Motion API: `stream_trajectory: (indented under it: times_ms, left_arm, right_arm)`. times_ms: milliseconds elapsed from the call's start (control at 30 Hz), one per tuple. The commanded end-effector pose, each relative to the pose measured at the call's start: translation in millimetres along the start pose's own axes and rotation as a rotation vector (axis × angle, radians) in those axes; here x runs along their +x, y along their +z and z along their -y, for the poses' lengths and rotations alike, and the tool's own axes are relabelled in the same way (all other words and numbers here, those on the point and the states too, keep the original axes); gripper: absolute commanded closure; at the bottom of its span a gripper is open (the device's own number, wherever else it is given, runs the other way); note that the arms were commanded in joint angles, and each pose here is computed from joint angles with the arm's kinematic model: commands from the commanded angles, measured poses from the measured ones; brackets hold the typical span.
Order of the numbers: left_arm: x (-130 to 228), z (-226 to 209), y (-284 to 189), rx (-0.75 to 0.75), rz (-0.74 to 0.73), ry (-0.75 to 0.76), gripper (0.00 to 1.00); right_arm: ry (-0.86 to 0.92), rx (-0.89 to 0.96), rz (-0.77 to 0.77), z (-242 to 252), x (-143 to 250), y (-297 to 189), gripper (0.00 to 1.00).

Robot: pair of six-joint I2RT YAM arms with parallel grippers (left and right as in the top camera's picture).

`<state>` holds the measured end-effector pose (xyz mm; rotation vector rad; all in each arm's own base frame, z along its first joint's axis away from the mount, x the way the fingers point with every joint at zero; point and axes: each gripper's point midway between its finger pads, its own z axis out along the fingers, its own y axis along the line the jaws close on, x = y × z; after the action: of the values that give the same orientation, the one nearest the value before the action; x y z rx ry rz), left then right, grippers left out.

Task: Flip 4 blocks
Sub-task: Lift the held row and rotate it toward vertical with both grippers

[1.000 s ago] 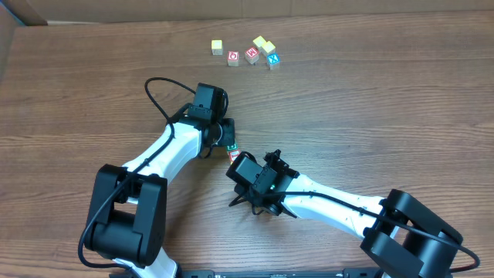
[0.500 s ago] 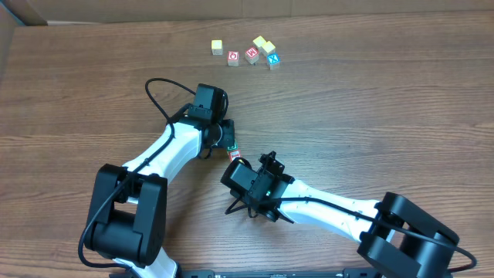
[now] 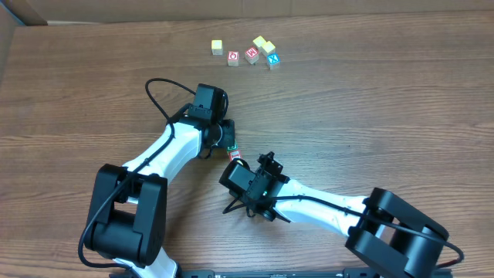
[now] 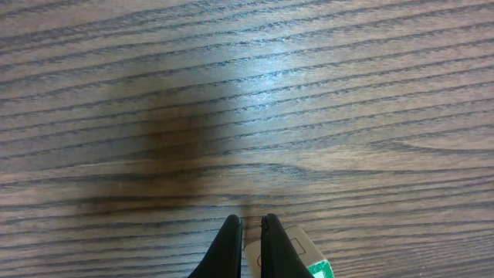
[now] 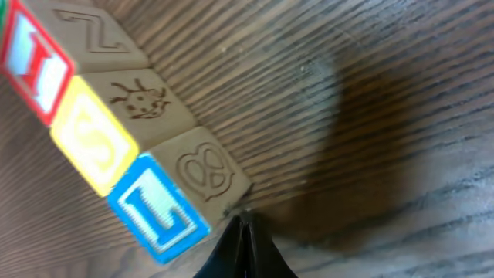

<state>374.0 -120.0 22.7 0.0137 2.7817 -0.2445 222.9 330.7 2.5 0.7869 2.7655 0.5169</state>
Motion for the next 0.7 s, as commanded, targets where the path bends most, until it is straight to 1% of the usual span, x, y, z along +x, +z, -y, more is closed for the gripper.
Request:
stream_trajectory:
  times_ms: [0, 667]
  left_arm:
    - [-0.8, 0.0, 3.2, 0.005, -0.007, 0.019, 0.96]
    - [-5.0, 1.5, 3.4, 0.011, 0.010, 0.019, 0.96]
  right_arm:
    - [0.002, -0.030, -0.010, -9.7, 3.4, 1.2, 0.96]
    - [0.006, -0.070, -0.009, -19.5, 3.5, 0.7, 0.96]
